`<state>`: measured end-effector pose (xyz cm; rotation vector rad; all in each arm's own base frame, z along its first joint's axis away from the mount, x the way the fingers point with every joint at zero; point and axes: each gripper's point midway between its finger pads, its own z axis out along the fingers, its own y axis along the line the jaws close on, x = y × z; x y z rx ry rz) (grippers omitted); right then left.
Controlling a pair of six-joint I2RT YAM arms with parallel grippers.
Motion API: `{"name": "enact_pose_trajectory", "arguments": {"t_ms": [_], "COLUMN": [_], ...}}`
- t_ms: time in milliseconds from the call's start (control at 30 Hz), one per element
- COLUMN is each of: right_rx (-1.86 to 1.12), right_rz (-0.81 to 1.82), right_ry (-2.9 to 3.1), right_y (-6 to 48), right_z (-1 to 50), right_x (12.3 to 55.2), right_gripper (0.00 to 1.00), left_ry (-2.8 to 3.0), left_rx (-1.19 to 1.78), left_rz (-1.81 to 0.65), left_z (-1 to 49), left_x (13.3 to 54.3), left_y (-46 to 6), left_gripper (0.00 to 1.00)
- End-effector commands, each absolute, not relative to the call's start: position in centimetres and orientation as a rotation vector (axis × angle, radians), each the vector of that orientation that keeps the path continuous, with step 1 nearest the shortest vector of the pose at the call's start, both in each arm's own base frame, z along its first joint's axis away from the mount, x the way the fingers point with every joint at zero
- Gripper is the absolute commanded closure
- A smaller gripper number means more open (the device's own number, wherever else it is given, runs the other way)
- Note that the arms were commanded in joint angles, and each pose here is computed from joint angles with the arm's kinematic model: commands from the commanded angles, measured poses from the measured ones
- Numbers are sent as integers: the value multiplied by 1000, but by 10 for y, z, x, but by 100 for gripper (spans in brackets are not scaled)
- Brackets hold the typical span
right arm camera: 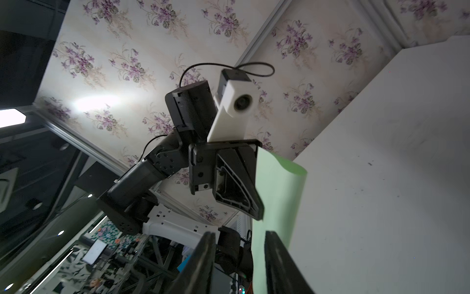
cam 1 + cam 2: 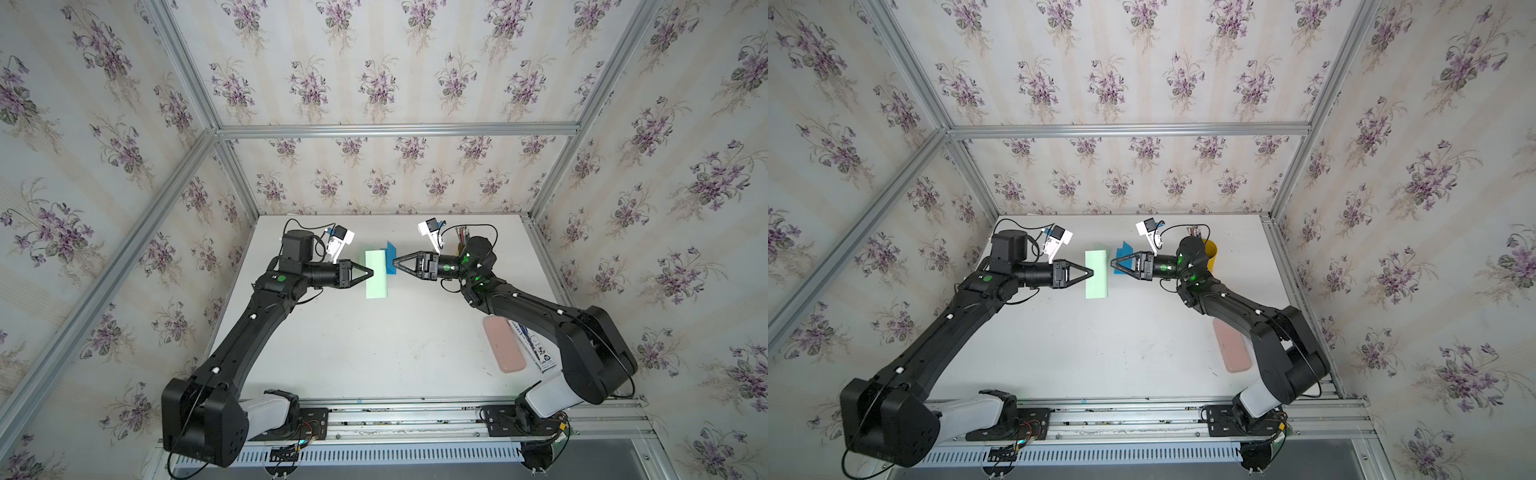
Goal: Fold the square paper along the opposite sides
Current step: Fold the paper, then smooth out the paper at the center of the board.
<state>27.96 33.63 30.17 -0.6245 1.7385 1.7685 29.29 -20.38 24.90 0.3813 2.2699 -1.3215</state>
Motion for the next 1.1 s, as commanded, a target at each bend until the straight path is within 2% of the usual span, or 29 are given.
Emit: {"name": "enact_pose_trajectory", "arguments": {"t_ms": [0, 167, 333, 500, 733, 1067], "right_rx": [-649, -687, -812, -893, -1017, -1148], "right_rz": [1389, 1071, 865, 833, 780, 778], "right_ry": [1862, 1855, 1726, 1603, 1552, 1603], "right_y": [320, 313, 327, 339, 368, 396], "right_z": [253, 215, 188, 174, 143, 98], "right_x": [294, 279, 245, 223, 215, 217], "right_gripper": [67, 81, 86, 94, 97, 100], "left_ry": [2709, 2999, 3048, 3128, 3207, 3237], "left_rx": [352, 401, 574, 676, 759, 798], "left_rz": [-1029, -896, -930, -850, -637, -572], "left_z": [168, 107, 86, 61, 34, 11], "left_x": [257, 244, 243, 249, 253, 254], "left_y": [-174, -176, -205, -208, -189, -183], "left_gripper": [100, 100, 100, 100, 100, 100]}}
